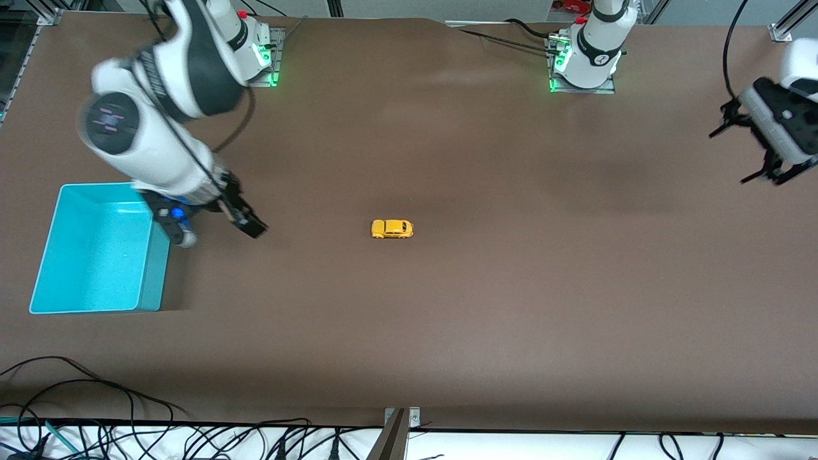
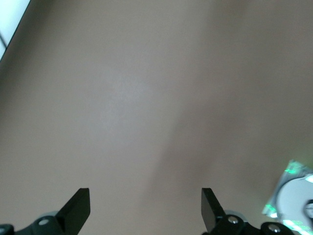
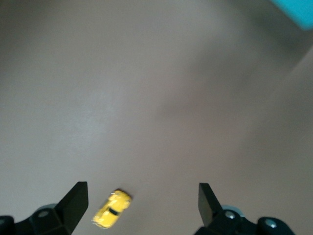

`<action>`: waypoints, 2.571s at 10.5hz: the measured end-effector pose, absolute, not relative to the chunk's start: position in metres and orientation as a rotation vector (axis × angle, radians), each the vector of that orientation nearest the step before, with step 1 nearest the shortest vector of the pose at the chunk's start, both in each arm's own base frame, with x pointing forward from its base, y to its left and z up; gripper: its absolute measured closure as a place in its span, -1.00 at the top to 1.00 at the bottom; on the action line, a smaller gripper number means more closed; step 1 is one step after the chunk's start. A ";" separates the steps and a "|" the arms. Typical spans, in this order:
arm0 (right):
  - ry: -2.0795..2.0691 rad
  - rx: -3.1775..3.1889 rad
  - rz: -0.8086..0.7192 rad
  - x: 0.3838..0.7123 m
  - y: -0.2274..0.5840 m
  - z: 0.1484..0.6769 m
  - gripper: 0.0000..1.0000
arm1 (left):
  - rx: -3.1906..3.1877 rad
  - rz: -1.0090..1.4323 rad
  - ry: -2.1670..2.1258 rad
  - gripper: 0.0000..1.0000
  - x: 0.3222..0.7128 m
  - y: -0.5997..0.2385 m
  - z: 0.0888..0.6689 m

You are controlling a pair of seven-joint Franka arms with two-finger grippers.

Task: Wind up and store yellow beetle car
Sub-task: 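Retract the left gripper while the right gripper reaches the car, then close the right gripper on the yellow car, then lift the car with the right gripper and carry it to the bin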

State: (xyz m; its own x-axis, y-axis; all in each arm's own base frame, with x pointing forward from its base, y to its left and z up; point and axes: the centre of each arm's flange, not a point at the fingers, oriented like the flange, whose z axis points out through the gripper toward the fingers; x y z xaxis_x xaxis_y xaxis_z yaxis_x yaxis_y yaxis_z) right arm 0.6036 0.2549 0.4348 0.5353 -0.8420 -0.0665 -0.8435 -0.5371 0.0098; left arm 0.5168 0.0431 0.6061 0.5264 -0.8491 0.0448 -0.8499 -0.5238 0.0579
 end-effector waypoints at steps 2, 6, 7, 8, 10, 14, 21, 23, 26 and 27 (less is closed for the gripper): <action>1.703 -2.616 0.099 0.588 0.320 0.395 1.00 | 2.844 -0.069 -1.178 1.00 0.508 0.020 0.633; 2.031 -2.403 0.110 0.561 0.395 0.311 1.00 | 3.092 -0.153 -0.396 1.00 0.497 -0.042 0.654; 2.074 -2.340 0.110 0.563 0.401 0.288 1.00 | 3.109 -0.157 -0.294 1.00 0.496 -0.048 0.653; 2.121 -2.277 0.134 0.564 0.405 0.265 1.00 | 3.115 -0.160 -0.242 1.00 0.497 -0.047 0.652; 2.169 -2.205 0.211 0.558 0.417 0.242 1.00 | 3.117 -0.161 -0.212 1.00 0.497 -0.044 0.652; 2.162 -2.186 0.233 0.545 0.437 0.211 1.00 | 3.119 -0.160 -0.190 1.00 0.498 -0.037 0.652; 2.148 -2.185 0.222 0.537 0.449 0.187 0.13 | 3.120 -0.127 -0.186 1.00 0.499 -0.036 0.662; 2.139 -2.188 0.221 0.534 0.453 0.188 -0.11 | 3.120 -0.127 -0.185 1.00 0.499 -0.036 0.662; 2.089 -2.218 0.214 0.542 0.458 0.205 -0.11 | 3.120 -0.127 -0.185 1.00 0.499 -0.036 0.662; 2.073 -2.257 0.218 0.549 0.456 0.222 -0.11 | 3.120 -0.127 -0.185 1.00 0.499 -0.036 0.662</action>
State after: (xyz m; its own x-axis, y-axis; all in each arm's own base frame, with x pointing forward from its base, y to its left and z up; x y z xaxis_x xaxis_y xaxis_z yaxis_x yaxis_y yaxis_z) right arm 0.5486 0.4562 0.2223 0.0804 -0.9852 -0.1514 -0.9951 -0.0881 0.0445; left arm 0.4994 -0.0356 0.6616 0.9897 -0.1186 -0.0805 -0.1175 -0.9929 0.0185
